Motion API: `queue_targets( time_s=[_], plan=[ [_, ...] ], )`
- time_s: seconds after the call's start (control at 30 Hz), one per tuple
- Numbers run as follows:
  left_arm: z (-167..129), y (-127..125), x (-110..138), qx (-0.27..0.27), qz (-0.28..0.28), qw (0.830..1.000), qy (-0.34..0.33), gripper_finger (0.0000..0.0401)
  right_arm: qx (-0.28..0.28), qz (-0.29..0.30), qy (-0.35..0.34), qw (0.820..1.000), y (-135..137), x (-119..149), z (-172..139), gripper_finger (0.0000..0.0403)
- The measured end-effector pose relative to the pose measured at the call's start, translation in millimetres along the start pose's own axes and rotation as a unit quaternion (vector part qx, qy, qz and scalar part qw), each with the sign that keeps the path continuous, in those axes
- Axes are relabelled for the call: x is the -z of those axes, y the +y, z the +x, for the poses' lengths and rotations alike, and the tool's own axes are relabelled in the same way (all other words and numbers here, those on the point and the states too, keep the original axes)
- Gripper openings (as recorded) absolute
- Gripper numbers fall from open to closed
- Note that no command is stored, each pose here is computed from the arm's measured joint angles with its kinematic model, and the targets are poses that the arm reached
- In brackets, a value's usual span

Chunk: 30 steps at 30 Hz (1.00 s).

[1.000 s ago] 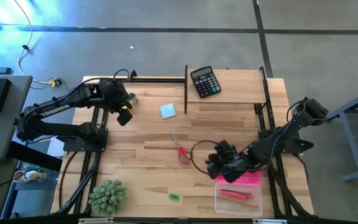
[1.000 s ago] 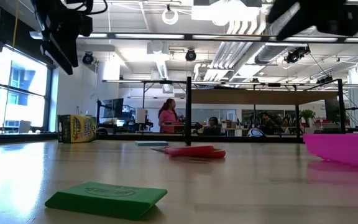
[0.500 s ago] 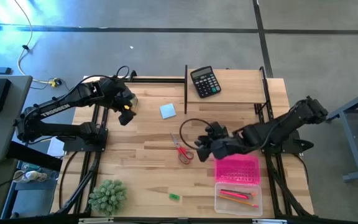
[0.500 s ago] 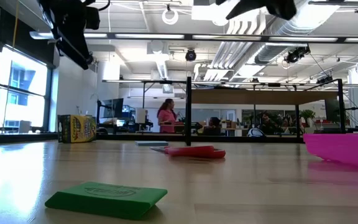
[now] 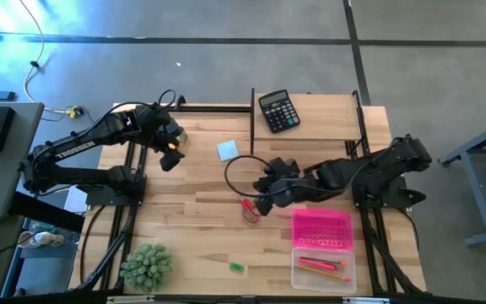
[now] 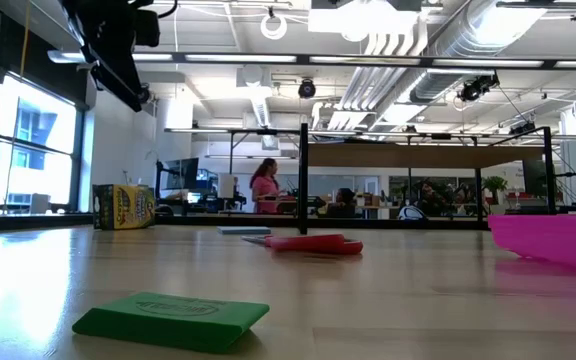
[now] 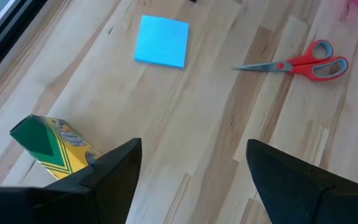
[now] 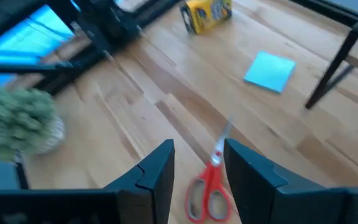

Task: Pack school essentials
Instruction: Put the green eraser into the supply box

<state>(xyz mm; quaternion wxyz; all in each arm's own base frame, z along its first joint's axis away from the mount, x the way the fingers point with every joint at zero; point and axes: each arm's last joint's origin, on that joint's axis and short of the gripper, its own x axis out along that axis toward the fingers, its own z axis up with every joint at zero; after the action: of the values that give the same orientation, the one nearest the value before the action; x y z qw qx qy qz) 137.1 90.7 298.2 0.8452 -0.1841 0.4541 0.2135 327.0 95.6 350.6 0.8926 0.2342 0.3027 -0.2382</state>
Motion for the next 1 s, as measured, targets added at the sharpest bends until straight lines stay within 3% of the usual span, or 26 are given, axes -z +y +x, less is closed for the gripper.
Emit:
queue_targets(
  time_s=[0.27, 0.4, 0.67, 1.0],
  plan=[
    [0.0, -0.7, -1.8, 0.010, 0.003, 1.000, -0.009, 0.0280, 0.050, -0.010, 0.069, 0.996, 2.5, 9.4, 17.2, 0.0130],
    [2.9, -0.8, -10.8, 0.014, 0.041, 0.998, -0.042, 0.0280, 0.079, -0.001, 0.096, 0.992, -1.5, 16.0, 21.0, 0.0130],
    [19.2, -2.5, -29.5, 0.067, 0.054, 0.994, -0.072, 0.0280, 0.093, 0.011, 0.100, 0.991, -4.7, 17.0, 18.8, 0.0130],
    [29.3, -4.3, -52.3, 0.068, 0.063, 0.991, -0.099, 0.0281, 0.094, 0.011, 0.099, 0.991, -4.8, 17.0, 18.9, 0.0130]
  ],
)
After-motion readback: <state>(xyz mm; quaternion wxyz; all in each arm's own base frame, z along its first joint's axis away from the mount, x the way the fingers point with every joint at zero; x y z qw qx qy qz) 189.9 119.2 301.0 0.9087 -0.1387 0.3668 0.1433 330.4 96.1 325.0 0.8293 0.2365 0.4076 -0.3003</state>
